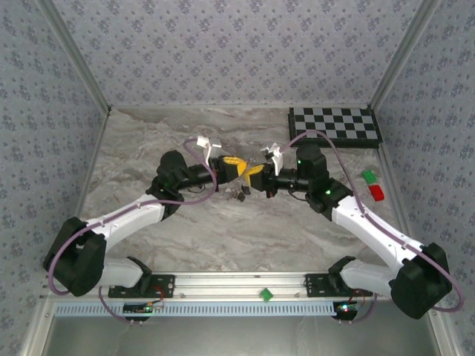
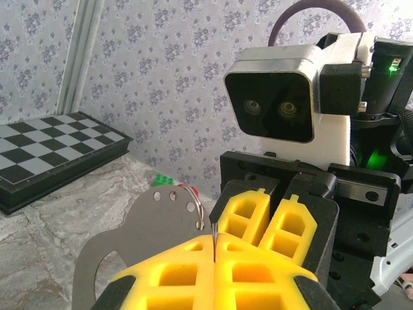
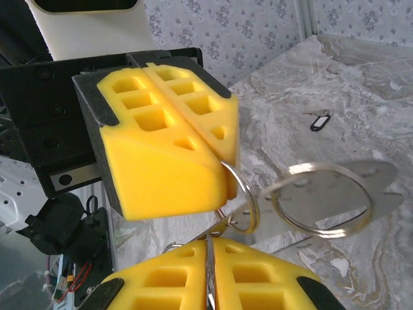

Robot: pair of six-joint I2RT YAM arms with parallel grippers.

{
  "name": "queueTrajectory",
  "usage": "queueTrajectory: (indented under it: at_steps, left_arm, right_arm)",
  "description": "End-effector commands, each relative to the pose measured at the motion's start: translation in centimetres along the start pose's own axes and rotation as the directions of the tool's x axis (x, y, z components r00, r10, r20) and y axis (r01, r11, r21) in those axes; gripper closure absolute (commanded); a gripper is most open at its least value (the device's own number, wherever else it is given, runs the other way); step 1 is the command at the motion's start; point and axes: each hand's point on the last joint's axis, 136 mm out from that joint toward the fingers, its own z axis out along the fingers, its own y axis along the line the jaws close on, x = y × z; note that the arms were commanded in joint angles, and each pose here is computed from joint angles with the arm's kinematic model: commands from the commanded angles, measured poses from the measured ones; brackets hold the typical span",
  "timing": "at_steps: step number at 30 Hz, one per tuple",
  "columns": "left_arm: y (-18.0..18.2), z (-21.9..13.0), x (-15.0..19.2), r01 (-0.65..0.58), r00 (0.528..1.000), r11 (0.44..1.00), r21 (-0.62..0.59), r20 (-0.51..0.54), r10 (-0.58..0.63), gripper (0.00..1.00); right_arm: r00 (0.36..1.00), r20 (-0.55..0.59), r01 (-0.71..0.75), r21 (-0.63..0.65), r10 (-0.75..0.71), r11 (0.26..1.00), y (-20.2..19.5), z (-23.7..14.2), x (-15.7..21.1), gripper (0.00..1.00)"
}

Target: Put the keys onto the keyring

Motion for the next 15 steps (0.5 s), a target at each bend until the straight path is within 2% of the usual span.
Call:
queueTrajectory:
  at_steps: [1,6,9,15]
  left_arm:
    - [-1.8,0.3,-1.0,-0.032,0.999,0.996,0.077,0.033,0.029,1.0]
    - [-1.4,0.6,-0.9,-0.013,0.999,0.997,0.078,0.032,0.01,1.0]
    - [-1.0,0.5,-1.2,-0.018,0.999,0.999,0.046,0.05,0.016,1.0]
    - [-0.7,0.5,-1.8,-0.02,0.997,1.0,0.013,0.075,0.019,1.0]
  right_arm:
    - [0.995,0.075,0.062,0.034,-0.065,0.997,0.1,-1.3,-1.9,0.9]
    - [0.995,0.091,0.047,0.029,-0.049,0.998,-0.2,-1.8,-2.2,0.9]
    - [0.995,0.095,0.031,0.054,-0.036,0.998,-0.5,-2.1,-2.0,0.78]
    - [0.99,0.127,0.039,0.127,-0.055,0.991,-0.3,-2.2,-1.3,0.74]
